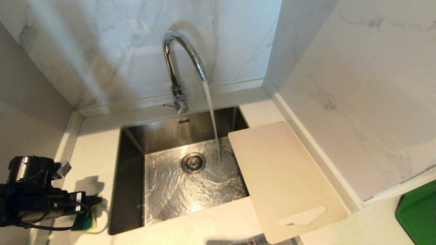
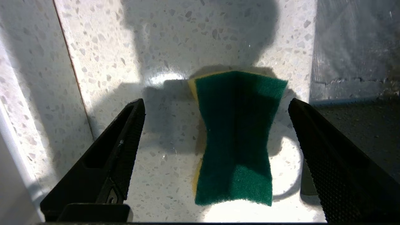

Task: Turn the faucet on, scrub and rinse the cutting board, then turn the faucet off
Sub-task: Pick up the cleaning cloth

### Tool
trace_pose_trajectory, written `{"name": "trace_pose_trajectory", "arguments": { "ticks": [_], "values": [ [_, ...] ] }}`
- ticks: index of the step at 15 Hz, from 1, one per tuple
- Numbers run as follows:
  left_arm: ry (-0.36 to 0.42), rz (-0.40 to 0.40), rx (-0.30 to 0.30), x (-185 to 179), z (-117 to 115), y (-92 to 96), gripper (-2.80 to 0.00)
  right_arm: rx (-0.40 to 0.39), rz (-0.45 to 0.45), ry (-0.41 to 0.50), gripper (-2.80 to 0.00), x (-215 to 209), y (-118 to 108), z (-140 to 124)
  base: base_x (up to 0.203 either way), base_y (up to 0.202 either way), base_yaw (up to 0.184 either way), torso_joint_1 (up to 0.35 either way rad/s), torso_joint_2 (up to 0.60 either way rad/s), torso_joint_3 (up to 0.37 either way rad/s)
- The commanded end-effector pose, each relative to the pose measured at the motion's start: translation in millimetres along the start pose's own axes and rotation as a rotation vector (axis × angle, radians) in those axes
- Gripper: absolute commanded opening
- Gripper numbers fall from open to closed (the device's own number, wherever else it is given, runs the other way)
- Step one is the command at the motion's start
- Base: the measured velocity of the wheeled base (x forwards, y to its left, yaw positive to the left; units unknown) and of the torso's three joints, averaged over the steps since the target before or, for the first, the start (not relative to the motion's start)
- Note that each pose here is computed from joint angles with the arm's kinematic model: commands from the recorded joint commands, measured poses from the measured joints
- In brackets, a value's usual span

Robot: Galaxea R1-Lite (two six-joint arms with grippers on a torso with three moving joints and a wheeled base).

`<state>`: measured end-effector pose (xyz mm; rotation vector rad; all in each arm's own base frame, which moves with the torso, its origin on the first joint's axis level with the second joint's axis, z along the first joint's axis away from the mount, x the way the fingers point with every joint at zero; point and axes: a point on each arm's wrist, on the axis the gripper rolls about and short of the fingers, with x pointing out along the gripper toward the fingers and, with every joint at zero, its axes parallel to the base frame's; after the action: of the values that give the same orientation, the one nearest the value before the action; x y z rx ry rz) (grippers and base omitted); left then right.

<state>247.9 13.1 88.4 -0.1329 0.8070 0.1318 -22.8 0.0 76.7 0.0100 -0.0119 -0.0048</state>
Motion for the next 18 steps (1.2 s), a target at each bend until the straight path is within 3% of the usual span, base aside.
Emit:
{"name": "trace_pose_trajectory", "arguments": {
  "ticks": [1,7,8,18],
  "values": [
    [0.016,-0.008,-0.001,1.7,-3.5,0.3,0.0,-0.001,0.0,0.001,-2.8,0.1,0.0,-0.3,0.0,0.0,0.0,0.0,0.0,0.0],
    [0.04,-0.007,0.013,3.9,-10.9,1.2,0.0,-0.001,-0.001,0.001,-2.8,0.1,0.0,-0.4,0.0,0.0,0.0,0.0,0.0,0.0],
    [0.041,-0.007,0.014,5.2,-12.5,1.4,-2.8,0.0,-0.001,0.001,-2.8,0.1,0.0,-0.4,0.0,0.0,0.0,0.0,0.0,0.0],
    [0.002,-0.023,-0.009,4.3,-5.8,-0.1,-2.8,-0.001,-0.001,0.0,-2.8,0.0,0.0,-0.1,0.0,0.0,0.0,0.0,0.0,0.0]
  ]
}}
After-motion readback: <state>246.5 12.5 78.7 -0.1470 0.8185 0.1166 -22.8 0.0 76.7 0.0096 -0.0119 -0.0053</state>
